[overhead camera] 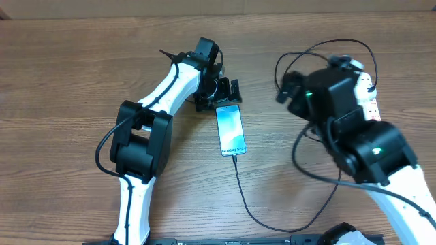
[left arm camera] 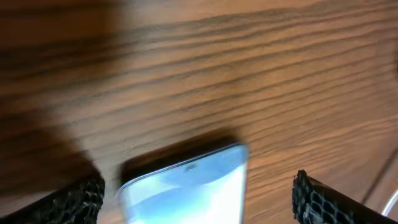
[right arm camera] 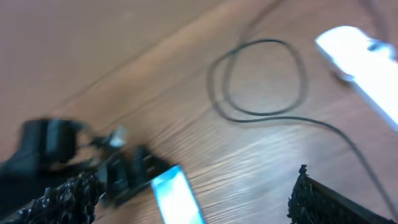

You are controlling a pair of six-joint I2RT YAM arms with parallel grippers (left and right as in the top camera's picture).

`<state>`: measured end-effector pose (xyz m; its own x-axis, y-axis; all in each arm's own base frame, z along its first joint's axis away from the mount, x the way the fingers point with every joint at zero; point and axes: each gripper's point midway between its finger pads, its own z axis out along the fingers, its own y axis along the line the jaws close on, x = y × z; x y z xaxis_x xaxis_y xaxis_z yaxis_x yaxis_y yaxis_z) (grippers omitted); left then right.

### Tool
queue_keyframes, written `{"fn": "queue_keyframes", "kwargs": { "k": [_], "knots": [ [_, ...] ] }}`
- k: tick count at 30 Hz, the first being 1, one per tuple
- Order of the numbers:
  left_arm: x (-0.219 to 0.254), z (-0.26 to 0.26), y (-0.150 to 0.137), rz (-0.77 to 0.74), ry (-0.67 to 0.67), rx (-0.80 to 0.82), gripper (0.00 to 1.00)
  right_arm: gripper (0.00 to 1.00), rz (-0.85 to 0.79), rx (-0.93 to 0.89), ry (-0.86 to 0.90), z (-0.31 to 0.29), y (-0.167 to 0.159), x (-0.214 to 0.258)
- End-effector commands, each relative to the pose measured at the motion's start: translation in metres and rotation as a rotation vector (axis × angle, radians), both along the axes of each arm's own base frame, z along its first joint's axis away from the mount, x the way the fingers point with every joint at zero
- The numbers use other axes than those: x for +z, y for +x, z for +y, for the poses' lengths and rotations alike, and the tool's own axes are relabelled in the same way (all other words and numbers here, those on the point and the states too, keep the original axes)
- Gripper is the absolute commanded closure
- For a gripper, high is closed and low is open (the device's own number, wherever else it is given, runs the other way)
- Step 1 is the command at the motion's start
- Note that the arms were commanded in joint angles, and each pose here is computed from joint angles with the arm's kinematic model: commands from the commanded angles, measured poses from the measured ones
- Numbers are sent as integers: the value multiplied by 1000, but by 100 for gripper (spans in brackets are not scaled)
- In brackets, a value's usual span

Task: Plug charger to phone and switch on socket

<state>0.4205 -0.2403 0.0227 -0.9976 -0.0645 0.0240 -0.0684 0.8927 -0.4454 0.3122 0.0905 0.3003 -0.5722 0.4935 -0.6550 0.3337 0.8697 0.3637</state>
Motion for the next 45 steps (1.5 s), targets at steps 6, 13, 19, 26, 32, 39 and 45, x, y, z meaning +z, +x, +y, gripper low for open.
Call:
{"fn": "queue_keyframes", "kwargs": {
  "k": [6, 13, 19, 26, 32, 39, 45],
  "knots": [
    [137, 92, 40, -258, 263, 138, 0, 0, 36, -313, 6, -104, -15, 1],
    [279, 120, -8, -602, 406, 143, 0, 0, 114, -396, -29, -127, -10, -19],
    [330, 144, -70, -703, 586, 134, 1, 0, 141, -466, -25, -146, -11, -26],
    [347, 184, -128, -701, 621, 310, 2, 0, 160, -584, 35, -183, -22, -30],
    [305, 228, -192, -667, 624, 504, 1, 0, 170, -659, 81, -206, -31, -33],
    [275, 228, -202, -904, 493, 458, 1, 0, 205, -638, 110, -199, -35, -38],
    [258, 231, -162, -984, 590, 423, 1, 12, 254, -600, 68, -199, -44, -41]
  ]
}}
